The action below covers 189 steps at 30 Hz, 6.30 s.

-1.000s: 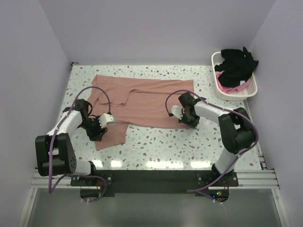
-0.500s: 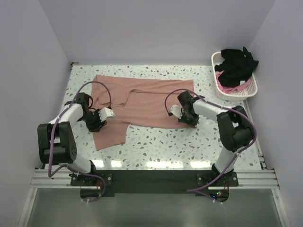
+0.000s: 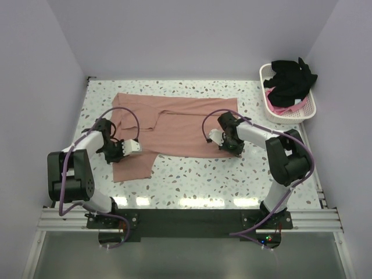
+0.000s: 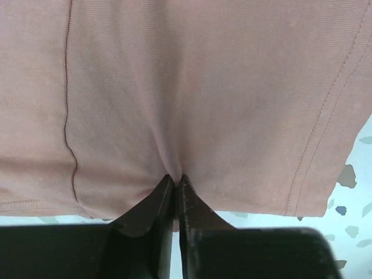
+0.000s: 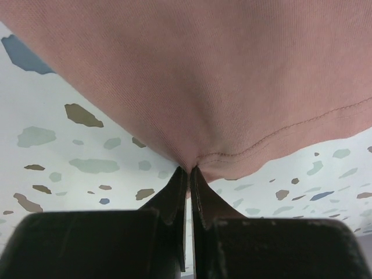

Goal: Fold and stack the t-shirts
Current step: Fold the tshirt

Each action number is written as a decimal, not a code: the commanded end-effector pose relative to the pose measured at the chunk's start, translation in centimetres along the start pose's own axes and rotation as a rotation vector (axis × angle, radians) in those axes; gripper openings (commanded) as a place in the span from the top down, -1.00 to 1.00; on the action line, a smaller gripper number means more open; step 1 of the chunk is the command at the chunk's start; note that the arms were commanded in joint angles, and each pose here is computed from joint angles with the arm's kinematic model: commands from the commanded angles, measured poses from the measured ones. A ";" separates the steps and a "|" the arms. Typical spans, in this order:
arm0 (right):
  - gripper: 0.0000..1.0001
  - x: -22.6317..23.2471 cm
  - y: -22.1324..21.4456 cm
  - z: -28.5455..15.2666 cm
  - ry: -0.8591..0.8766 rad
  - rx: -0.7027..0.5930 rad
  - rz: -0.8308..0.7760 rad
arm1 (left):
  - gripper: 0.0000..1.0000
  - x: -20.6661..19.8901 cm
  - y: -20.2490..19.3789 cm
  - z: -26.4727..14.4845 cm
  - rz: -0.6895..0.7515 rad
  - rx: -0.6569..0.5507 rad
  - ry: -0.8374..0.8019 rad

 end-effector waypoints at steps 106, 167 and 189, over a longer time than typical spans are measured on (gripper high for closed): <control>0.24 -9.3 3.9 -2.9 0.263 -0.048 0.391 | -0.04 5.0 9.7 -3.0 -0.646 -0.268 0.144; 0.27 -8.7 3.5 -1.2 0.274 -0.014 0.392 | 0.37 16.6 22.1 0.1 -0.618 -0.401 0.342; 0.18 -5.8 20.2 -8.8 0.531 -0.634 0.566 | 0.17 10.2 6.6 -5.0 -1.172 -0.421 0.020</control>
Point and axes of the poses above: each gripper's point midway between its finger pads, its own z axis out along the fingers, its own x axis along the line the jaws close on, y = z × x, the point moved 7 cm from there along -z, back along the fingers, and after that the axes turned 1 degree about -z, right-handed, at the moved point
